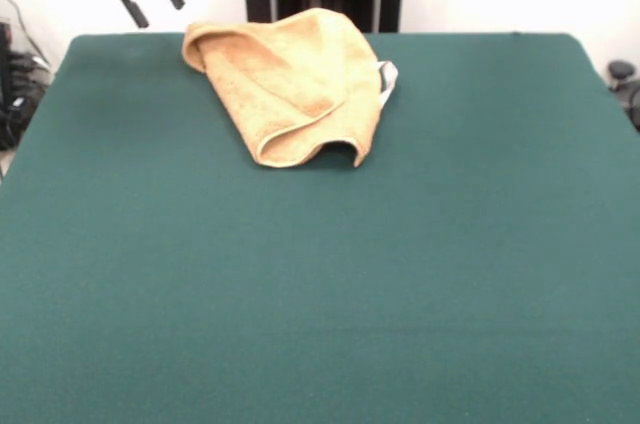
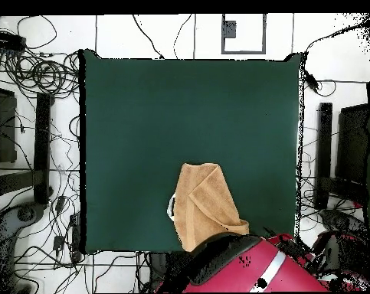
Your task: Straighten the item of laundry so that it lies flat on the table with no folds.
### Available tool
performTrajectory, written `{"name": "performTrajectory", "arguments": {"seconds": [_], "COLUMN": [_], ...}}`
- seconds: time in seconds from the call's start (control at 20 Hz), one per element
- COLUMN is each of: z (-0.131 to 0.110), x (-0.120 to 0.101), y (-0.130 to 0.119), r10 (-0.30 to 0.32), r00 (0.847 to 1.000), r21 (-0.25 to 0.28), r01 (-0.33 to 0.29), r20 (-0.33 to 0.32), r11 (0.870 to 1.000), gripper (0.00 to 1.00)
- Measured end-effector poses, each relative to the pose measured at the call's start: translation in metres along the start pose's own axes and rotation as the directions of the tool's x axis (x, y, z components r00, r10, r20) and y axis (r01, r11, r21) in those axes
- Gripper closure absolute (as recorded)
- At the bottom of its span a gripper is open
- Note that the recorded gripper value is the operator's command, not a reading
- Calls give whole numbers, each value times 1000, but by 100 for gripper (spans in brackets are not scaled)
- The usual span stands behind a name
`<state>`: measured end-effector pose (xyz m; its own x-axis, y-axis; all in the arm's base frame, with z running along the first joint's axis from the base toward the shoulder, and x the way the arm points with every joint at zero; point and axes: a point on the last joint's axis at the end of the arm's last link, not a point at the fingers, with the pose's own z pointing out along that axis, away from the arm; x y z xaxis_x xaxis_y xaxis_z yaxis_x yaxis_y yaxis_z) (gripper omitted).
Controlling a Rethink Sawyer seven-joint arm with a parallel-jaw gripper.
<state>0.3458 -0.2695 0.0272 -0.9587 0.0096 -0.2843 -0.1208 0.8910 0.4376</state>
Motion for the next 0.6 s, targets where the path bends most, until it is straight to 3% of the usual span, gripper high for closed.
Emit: {"name": "performTrajectory", "arguments": {"seconds": [0.35, 0.6], "z": [-20, -34], "x": [5, 14], "y": [-6, -11], "r10": [-14, -33], "r00": [1000, 996], "r21": [20, 26], "r01": [15, 35], "r20": [-26, -78], "r11": [1000, 999], "gripper": [0, 0]}}
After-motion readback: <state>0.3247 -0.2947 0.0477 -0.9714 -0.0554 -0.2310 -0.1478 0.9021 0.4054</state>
